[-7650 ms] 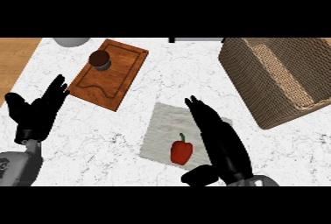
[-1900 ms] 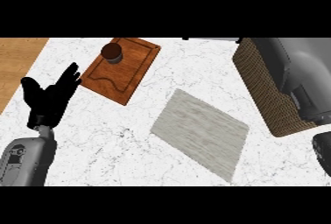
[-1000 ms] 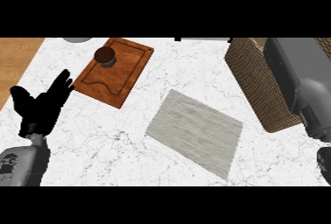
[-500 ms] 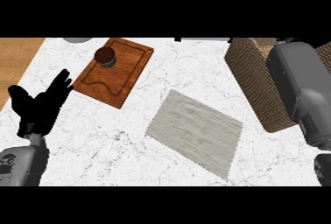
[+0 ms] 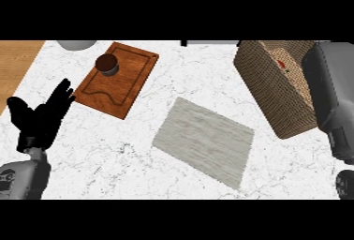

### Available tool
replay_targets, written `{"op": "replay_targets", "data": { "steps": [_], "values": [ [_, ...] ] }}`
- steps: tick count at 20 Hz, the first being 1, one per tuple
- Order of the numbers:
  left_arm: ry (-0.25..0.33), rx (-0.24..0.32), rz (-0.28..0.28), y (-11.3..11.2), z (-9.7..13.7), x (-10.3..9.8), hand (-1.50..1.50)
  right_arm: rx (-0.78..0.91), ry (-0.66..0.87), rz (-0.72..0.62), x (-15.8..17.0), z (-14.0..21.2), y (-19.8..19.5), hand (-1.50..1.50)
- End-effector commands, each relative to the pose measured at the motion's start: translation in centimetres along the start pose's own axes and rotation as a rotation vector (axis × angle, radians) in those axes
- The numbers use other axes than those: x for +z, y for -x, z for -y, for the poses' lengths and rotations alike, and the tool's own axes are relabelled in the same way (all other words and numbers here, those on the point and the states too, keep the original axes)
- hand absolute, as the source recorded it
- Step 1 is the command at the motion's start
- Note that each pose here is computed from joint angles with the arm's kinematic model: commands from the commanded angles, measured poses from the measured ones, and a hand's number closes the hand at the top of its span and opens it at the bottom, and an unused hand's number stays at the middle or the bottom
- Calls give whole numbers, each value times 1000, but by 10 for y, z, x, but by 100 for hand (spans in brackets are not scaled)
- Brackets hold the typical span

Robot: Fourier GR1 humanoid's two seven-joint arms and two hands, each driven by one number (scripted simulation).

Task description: Pick the bell pepper from the placemat and place it in the basket

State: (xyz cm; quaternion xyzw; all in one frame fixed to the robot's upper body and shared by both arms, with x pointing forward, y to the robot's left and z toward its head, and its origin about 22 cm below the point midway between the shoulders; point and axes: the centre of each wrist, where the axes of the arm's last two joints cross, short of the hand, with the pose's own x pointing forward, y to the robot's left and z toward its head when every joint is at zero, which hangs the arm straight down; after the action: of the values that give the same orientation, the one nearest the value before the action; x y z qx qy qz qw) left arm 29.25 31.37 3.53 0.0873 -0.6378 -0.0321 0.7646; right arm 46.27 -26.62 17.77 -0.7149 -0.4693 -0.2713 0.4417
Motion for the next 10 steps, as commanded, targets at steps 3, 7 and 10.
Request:
{"op": "replay_targets", "data": {
  "steps": [3,7,10],
  "values": [
    [-38,3,-47,20,-13,12,0,-205,63,-237,15,15,7,-150],
    [-58,10,-46,18,-14,17,0,-211,-4,-293,45,30,23,-150],
    [-48,16,-41,10,2,12,0,-137,-57,-267,63,39,51,-150]
  ]
}}
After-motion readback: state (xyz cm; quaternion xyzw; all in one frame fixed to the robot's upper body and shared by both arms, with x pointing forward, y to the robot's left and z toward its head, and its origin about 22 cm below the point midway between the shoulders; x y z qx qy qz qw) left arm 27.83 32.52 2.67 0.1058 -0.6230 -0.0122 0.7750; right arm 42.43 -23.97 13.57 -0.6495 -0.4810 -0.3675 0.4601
